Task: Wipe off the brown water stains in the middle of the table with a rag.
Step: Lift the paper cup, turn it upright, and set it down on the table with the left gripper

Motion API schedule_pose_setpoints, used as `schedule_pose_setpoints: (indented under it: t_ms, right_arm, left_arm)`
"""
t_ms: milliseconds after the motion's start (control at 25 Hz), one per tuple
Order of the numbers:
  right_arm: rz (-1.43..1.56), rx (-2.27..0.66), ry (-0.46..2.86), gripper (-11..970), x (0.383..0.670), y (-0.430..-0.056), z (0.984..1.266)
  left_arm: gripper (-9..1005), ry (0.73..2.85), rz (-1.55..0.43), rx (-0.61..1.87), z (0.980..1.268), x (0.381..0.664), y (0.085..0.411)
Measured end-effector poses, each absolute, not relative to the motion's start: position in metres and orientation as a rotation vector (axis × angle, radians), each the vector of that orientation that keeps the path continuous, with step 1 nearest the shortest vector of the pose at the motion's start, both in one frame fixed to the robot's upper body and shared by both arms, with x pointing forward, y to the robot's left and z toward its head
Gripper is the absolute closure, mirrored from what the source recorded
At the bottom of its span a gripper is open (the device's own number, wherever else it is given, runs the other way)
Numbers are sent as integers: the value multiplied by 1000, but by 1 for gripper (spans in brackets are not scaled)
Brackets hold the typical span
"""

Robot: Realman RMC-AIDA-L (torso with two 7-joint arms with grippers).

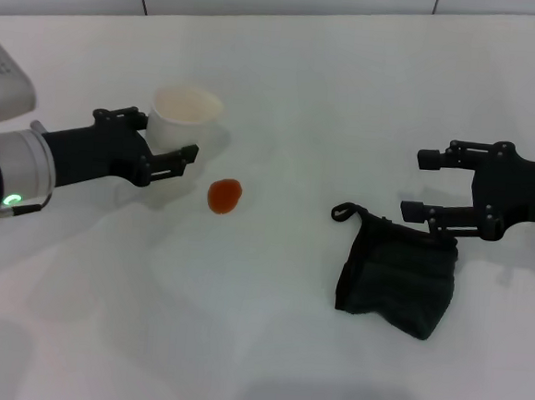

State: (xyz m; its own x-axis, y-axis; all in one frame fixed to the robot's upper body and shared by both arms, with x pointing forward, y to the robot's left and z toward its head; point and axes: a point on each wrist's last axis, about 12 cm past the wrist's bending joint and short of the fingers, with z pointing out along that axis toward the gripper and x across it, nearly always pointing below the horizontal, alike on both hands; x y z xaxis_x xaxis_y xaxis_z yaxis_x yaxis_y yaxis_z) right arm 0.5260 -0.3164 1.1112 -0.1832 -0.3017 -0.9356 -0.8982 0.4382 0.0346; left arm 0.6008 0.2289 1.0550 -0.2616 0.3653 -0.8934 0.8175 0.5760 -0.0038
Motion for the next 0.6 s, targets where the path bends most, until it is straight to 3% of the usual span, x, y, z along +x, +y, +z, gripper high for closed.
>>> schedule_pose_setpoints:
  t_ms: [600]
  right_arm:
    - [766,-1045,1717,183,526,-316,1111]
  left_arm:
    - [311,1860,-562,976,1045,598,219]
